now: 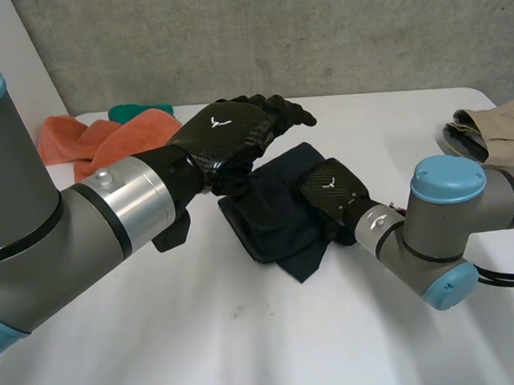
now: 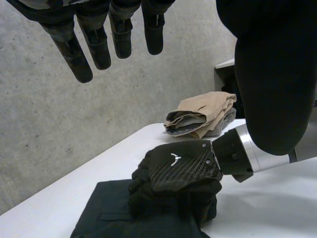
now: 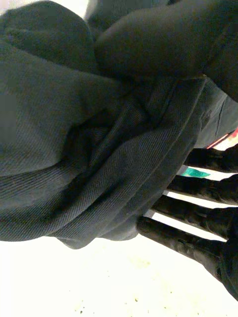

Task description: Fold the laundry.

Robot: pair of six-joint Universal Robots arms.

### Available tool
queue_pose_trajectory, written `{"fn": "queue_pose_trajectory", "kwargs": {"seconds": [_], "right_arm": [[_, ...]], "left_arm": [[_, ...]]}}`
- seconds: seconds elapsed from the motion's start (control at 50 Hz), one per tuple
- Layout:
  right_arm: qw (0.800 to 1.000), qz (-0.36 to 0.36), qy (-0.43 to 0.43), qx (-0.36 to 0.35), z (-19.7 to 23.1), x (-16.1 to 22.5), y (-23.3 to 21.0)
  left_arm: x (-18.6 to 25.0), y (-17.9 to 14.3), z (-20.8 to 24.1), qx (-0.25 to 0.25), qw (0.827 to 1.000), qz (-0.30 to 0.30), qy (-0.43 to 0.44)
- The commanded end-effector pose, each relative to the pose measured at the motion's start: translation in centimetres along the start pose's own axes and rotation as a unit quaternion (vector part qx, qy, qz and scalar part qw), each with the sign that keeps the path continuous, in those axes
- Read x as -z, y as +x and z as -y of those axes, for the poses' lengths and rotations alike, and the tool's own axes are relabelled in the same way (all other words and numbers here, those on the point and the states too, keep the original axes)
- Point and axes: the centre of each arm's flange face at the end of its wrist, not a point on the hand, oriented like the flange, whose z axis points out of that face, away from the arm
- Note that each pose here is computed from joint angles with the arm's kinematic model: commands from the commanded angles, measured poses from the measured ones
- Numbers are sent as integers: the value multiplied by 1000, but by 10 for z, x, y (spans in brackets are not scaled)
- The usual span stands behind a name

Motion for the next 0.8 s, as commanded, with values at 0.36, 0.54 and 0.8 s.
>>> {"fn": "queue_pose_trajectory", "kwargs": {"seconds": [0.36,0.54,0.8], "right_arm": [[984,-110,138,7,33,-38,89],[959,-170,223,49,72,-24,171],[931,-258,240,95,41,32,328]], "left_arm": [[7,-2,8,-4,1000,8,11],[12,-3,15,-9,1000,12,21],[12,-3,16,-9,1000,13,22]]}}
